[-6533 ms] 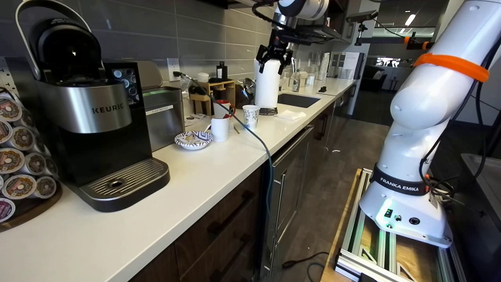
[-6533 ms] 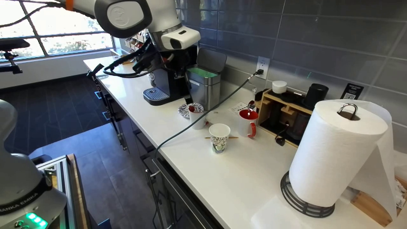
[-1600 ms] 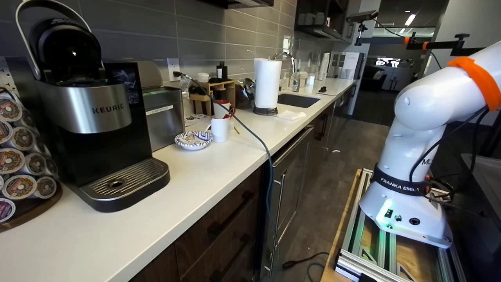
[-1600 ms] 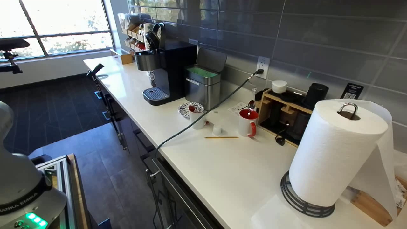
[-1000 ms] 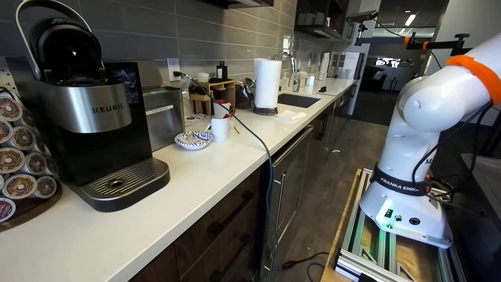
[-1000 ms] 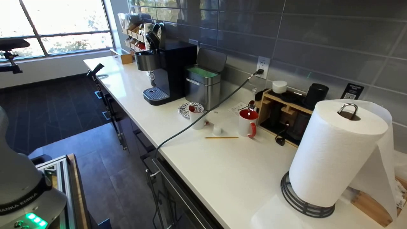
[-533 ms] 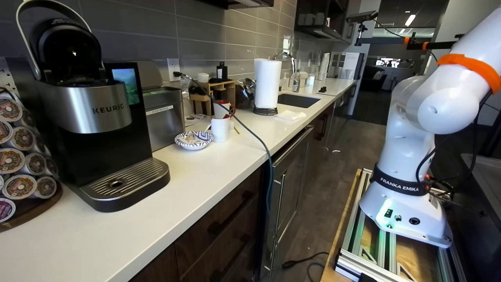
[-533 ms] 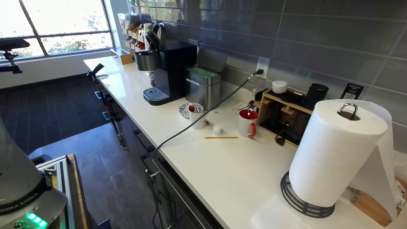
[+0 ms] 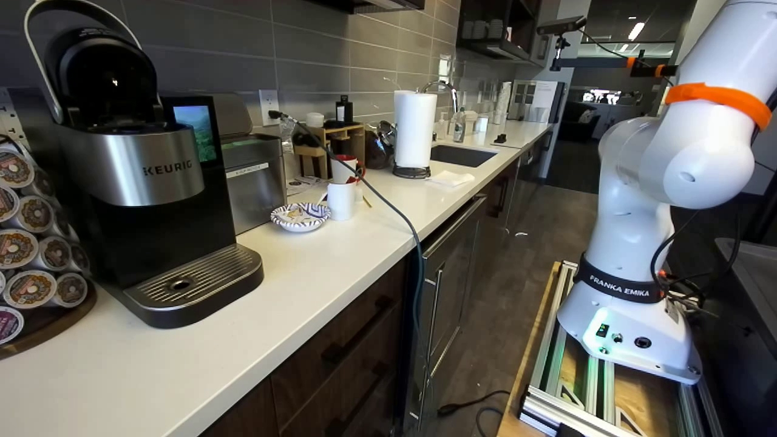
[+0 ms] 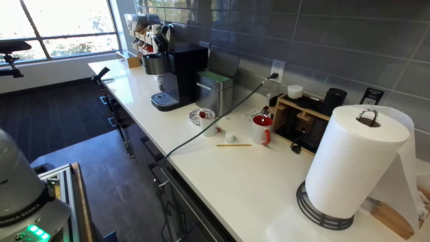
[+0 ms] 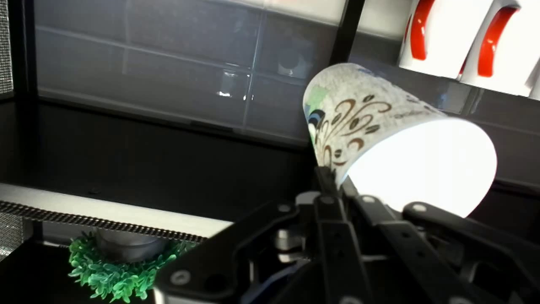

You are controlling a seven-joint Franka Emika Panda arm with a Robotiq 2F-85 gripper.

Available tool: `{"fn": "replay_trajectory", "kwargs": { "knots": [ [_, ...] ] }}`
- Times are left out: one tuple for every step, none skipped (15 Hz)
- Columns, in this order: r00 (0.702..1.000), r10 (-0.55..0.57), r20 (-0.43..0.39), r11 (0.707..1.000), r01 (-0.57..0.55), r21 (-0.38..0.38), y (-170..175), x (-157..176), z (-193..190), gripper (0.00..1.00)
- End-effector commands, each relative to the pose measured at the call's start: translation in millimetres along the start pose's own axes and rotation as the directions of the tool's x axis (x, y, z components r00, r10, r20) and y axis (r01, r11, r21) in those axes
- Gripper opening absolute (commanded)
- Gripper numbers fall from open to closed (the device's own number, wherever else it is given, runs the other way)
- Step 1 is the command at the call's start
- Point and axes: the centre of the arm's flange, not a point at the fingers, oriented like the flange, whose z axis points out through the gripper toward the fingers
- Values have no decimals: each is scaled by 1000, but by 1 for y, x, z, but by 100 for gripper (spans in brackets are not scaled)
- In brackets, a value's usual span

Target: Pick up the coffee cup on the right.

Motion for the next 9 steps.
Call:
{"fn": "replay_trajectory", "kwargs": {
  "knots": [
    [1000,-1,-4,1000,1,-2,1,2,0,1],
    [999,-20,-29,998,19,-54,-4,-1,15,1],
    [999,-25,-47,997,22,-71,-8,-3,27,1],
    [995,-48,-85,995,40,-93,-14,-6,41,1],
    [991,-74,-112,992,61,-110,-19,-10,53,1],
    [986,-104,-129,989,88,-123,-26,-16,67,1],
    [982,-134,-133,985,117,-124,-34,-22,79,1],
    [977,-167,-131,981,151,-123,-42,-29,90,1],
    [974,-198,-107,976,185,-118,-47,-35,99,1]
  ]
}}
